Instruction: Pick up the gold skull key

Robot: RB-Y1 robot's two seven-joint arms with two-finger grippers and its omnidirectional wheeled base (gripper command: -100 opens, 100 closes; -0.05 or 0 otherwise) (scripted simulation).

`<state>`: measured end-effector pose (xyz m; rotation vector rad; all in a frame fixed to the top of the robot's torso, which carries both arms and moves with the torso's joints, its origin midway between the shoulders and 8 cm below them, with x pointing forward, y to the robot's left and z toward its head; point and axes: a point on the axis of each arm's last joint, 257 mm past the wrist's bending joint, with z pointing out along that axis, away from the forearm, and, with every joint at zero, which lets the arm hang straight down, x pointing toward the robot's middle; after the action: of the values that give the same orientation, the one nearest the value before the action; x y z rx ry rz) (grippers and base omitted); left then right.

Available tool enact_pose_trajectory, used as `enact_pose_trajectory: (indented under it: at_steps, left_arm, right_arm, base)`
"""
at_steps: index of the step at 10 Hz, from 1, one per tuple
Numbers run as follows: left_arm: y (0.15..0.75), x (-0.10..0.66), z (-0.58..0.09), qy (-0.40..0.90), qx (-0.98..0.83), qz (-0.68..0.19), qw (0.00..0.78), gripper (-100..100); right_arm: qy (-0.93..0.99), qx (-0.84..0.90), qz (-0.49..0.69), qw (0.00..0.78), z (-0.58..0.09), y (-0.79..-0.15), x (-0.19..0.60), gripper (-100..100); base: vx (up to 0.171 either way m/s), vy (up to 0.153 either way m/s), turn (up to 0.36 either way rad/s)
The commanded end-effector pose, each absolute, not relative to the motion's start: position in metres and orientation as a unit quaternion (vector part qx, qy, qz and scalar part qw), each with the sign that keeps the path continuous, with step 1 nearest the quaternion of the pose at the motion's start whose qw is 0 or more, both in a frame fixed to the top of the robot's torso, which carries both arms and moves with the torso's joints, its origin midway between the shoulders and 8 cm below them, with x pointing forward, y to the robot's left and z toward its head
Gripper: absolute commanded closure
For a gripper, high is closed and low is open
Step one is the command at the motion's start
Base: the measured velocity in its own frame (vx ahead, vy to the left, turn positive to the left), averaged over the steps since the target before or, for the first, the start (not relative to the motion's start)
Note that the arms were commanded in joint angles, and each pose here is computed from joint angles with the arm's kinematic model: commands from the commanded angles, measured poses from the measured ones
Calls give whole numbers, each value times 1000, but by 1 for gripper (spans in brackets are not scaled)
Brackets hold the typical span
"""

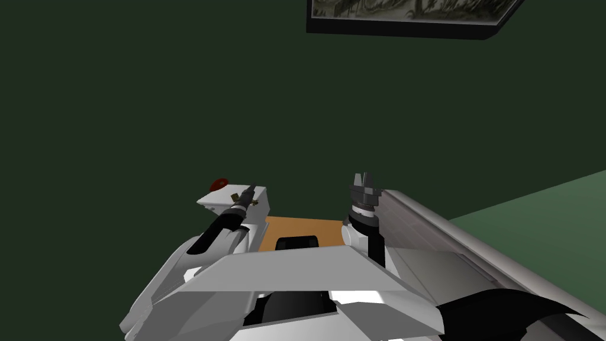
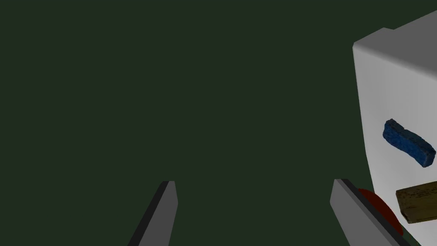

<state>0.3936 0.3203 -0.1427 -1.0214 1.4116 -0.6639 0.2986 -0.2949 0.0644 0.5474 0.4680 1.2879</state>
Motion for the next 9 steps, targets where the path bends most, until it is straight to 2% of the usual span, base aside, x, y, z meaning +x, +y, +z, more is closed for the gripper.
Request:
enact_pose_trajectory:
  at_steps: [1, 9]
  left_arm:
    - [322, 392, -150, 614, -449, -277, 587, -100]
    - [338, 370, -207, 654, -510, -217, 515, -100]
  right_arm:
    - [213, 250, 587, 740, 64, -295, 299, 0]
    - [213, 250, 587, 740, 64, -295, 299, 0]
  base:
    - [32, 2, 9]
    - [43, 17, -1]
